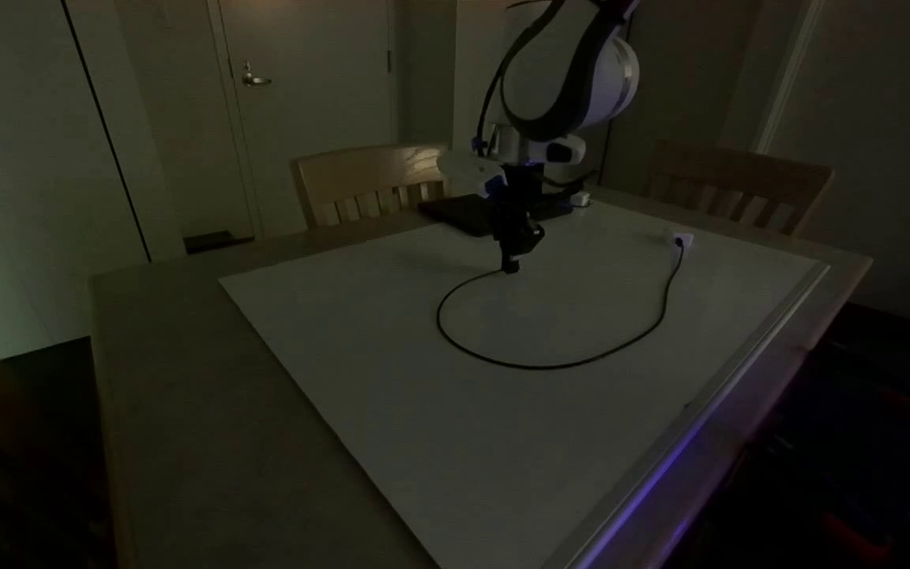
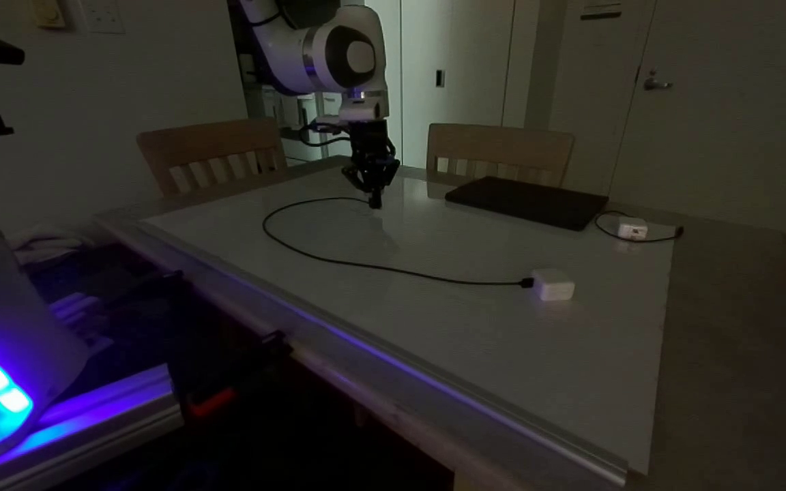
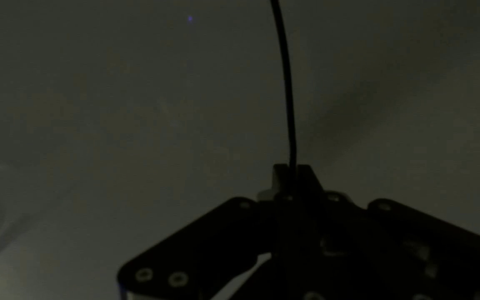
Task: Unwrap the cable
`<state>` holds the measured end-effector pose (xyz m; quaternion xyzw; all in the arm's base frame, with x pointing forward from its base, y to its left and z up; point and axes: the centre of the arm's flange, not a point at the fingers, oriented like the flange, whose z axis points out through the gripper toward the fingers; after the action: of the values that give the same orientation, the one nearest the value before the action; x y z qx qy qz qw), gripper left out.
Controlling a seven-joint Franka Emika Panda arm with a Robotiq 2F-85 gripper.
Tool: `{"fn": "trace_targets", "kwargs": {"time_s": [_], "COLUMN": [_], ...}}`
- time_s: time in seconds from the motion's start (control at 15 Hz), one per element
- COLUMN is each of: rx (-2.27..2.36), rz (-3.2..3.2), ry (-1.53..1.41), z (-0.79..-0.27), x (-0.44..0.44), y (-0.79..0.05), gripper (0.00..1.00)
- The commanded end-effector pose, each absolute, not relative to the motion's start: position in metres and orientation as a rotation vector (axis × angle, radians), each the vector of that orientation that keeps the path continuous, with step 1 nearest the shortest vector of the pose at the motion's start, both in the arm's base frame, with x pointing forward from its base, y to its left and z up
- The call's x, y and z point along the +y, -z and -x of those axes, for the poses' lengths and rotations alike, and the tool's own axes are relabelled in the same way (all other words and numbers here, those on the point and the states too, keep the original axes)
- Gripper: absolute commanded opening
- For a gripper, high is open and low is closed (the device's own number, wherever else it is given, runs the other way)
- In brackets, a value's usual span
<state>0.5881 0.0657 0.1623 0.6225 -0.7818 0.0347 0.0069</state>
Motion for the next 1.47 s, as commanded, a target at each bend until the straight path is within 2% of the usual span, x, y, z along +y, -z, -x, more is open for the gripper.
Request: {"fn": "trace_targets", "kwargs": {"time_s": [0.0, 0.6, 0.67, 0.73, 1.0, 1.07, 1.4], "rx": [-2.264, -1.698, -1.621, -1.747, -1.66, -1.627, -1.166], "rz": [-2.182, -2.729, -2.779, -2.703, -2.758, -2.8, -3.045], "ry": [-0.19, -0.245, -0.245, -0.249, -0.247, -0.236, -0.197], "z": [-0.613, -0.659, -0.66, -0.645, -0.649, -0.649, -0.636], "x": [0.076, 0.162, 0.168, 0.161, 0.171, 0.173, 0.225], "y": [-0.173, -0.211, -0.207, -0.216, -0.209, -0.21, -0.211], "gripper": [0.02, 0.02, 0.02, 0.07, 0.07, 0.02, 0.02]}}
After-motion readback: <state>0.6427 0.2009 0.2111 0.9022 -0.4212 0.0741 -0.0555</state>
